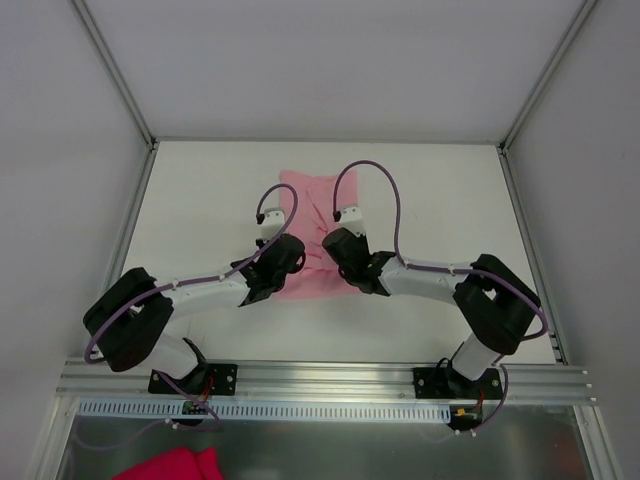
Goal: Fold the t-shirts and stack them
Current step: Fold the folded rectangular tshirt in 1/3 of the way
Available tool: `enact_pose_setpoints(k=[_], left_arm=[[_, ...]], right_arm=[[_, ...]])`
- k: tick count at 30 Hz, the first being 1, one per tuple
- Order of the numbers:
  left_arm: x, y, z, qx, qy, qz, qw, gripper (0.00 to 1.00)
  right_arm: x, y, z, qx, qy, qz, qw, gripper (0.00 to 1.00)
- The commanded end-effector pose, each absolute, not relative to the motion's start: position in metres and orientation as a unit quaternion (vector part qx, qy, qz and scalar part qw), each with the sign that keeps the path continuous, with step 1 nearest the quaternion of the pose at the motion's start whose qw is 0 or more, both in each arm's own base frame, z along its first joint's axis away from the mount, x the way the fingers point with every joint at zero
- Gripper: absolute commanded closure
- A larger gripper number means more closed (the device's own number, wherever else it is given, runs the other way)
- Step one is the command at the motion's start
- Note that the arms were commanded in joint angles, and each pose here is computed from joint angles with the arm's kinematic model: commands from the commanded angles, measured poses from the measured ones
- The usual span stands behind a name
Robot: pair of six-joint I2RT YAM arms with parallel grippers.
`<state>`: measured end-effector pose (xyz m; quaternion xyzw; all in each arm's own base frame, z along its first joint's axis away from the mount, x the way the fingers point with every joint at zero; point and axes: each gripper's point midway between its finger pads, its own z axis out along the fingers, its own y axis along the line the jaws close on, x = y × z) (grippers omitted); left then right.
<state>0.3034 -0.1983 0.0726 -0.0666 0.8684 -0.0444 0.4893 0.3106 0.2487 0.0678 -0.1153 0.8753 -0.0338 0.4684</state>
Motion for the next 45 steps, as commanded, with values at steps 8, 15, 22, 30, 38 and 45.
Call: enact_pose_setpoints(k=[8, 15, 22, 30, 38, 45], left_arm=[[0.33, -0.204, 0.095, -0.073, 0.854, -0.06, 0.512, 1.0], [0.348, -0.207, 0.084, -0.073, 0.862, -0.064, 0.498, 1.0], [0.365, -0.211, 0.068, -0.072, 0.869, -0.041, 0.488, 0.13], [0.338, -0.225, 0.104, -0.048, 0.85, -0.119, 0.511, 0.14], [0.316, -0.235, 0.12, -0.024, 0.842, -0.128, 0.523, 0.16], [0.309, -0.231, 0.105, -0.027, 0.848, -0.127, 0.513, 0.18]], right_arm=[[0.34, 0.263, 0.102, -0.102, 0.857, -0.005, 0.504, 0.99], [0.358, 0.264, 0.1, -0.101, 0.856, -0.017, 0.506, 0.99], [0.39, 0.267, 0.104, -0.11, 0.835, -0.054, 0.537, 0.39], [0.379, 0.248, 0.146, -0.091, 0.811, -0.041, 0.577, 0.25], [0.355, 0.259, 0.161, -0.113, 0.814, 0.026, 0.569, 0.95], [0.341, 0.267, 0.141, -0.132, 0.838, 0.053, 0.527, 0.99]])
